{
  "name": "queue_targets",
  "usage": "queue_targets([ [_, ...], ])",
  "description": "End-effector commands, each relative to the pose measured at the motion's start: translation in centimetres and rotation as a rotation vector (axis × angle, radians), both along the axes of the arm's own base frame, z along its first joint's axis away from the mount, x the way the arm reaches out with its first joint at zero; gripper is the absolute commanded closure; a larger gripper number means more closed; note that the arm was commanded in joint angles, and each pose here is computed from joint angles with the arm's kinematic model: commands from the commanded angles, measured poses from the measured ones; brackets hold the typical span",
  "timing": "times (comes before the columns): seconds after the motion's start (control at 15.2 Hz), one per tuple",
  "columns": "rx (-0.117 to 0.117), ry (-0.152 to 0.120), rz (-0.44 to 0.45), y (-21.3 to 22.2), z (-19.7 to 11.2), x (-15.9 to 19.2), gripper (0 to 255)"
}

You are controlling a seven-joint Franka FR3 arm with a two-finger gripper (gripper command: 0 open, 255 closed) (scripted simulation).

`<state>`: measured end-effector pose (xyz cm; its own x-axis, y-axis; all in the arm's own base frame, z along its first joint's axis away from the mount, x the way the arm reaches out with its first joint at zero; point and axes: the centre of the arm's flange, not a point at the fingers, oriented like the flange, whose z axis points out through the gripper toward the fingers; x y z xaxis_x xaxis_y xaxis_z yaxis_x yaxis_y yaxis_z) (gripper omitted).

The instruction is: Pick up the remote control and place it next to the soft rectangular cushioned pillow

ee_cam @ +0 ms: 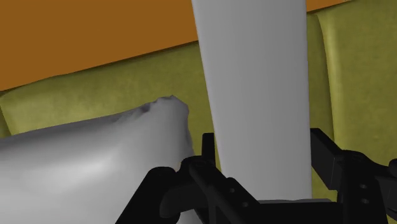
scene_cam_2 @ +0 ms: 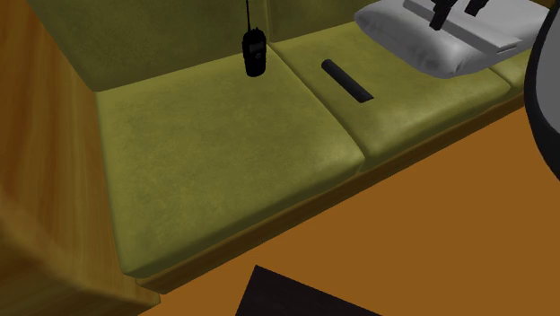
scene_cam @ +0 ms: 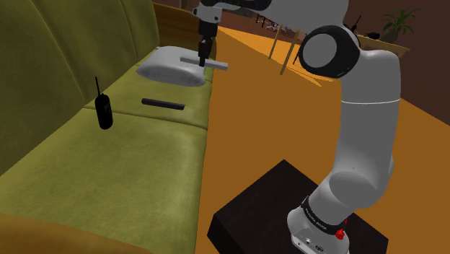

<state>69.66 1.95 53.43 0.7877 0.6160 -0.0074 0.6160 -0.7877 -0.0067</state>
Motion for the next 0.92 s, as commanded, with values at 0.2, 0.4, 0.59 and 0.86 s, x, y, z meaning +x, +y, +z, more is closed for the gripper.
queue_targets([
  [0.2,0.0,-0.001,0.001,-0.7,-2.4,0.6,255],
  [0.4,0.0,-0.001,0.001,-0.7,-4.0,0.6,255],
  [0.59,0.0,-0.001,0.001,-0.7,-5.6,0.6,255],
  [0.86,0.0,-0.001,0.001,-0.7,-7.7,0.6,255],
])
